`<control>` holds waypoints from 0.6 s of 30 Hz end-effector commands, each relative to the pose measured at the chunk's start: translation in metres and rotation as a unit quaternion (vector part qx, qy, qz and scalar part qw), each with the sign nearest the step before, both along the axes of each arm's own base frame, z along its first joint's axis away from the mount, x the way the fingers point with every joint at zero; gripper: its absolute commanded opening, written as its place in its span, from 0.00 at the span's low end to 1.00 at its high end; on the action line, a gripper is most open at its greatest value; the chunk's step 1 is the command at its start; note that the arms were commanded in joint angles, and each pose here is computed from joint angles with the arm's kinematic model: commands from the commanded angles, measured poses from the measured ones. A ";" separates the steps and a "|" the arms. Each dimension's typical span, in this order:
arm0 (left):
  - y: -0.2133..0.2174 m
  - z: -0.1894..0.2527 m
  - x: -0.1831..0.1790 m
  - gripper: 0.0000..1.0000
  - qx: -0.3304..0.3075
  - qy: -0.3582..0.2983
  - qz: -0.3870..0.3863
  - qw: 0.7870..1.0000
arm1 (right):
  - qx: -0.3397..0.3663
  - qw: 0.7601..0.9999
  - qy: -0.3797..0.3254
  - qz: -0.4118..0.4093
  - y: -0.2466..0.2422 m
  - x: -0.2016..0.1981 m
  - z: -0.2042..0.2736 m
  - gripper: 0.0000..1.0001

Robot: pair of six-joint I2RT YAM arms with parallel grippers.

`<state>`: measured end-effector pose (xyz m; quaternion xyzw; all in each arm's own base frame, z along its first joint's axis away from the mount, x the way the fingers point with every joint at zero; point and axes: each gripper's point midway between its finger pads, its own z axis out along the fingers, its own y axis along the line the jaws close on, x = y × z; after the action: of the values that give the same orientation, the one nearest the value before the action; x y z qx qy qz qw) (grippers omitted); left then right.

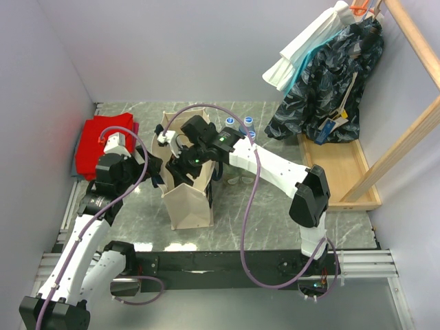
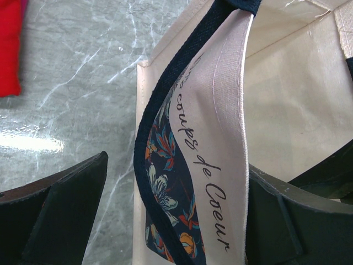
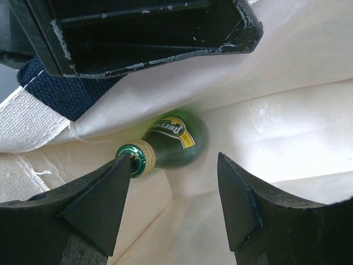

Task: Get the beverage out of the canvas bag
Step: Take out the drink from the canvas bag.

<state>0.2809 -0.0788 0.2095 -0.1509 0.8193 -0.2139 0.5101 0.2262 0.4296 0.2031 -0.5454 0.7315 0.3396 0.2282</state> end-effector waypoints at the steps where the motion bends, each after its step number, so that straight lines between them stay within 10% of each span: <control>1: -0.002 0.014 0.003 0.96 0.001 -0.023 -0.005 1.000 | 0.026 1.000 -0.015 0.004 -0.004 -0.006 0.024 0.70; 18: -0.002 0.015 0.002 0.96 0.001 -0.022 -0.006 1.000 | 0.026 1.000 -0.014 0.011 -0.003 -0.011 0.020 0.71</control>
<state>0.2809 -0.0788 0.2095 -0.1509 0.8193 -0.2139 0.5101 0.2215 0.4232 0.2009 -0.5440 0.7335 0.3386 0.2267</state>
